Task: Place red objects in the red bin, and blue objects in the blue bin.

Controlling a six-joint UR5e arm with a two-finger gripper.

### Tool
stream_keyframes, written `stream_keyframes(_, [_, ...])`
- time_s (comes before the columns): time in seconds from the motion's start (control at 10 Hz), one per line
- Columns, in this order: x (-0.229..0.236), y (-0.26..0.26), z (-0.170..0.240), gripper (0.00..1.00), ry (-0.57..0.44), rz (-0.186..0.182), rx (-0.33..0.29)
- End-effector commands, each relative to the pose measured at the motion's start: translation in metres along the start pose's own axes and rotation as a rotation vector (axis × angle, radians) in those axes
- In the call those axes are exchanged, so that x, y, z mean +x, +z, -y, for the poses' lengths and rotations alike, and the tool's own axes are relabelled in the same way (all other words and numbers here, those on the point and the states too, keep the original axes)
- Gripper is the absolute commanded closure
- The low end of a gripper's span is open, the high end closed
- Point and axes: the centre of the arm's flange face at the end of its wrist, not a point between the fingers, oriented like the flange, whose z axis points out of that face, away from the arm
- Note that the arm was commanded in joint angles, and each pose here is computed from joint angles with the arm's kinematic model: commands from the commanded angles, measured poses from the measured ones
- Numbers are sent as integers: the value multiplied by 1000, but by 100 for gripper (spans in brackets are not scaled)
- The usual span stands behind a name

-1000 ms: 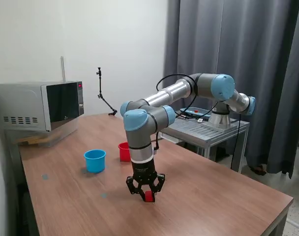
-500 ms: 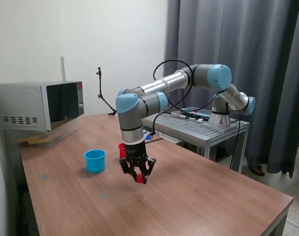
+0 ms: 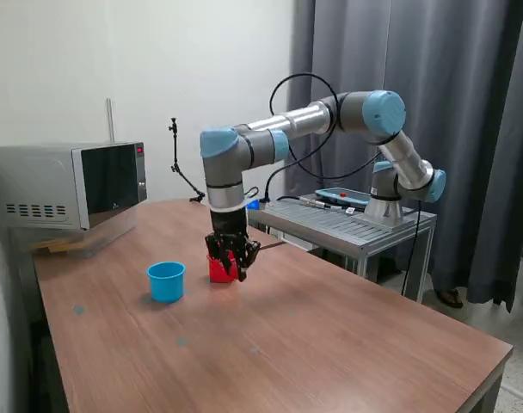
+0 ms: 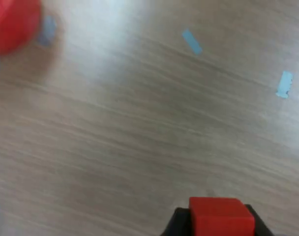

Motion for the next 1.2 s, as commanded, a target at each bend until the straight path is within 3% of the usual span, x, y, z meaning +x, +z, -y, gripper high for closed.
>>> stream_keyframes(0.0, [-23,-18,28,100,145,-9,43])
stream_keyframes(0.3, [-38,-43,62,100,224,3,55])
stream_keyframes(0.5, [-64,-34,84,100,354,-9,82])
stream_keyframes(0.7, [-79,-21,93,100,388,-24,104])
stream_keyframes(1.1, [-123,-16,111,100,500,-9,6])
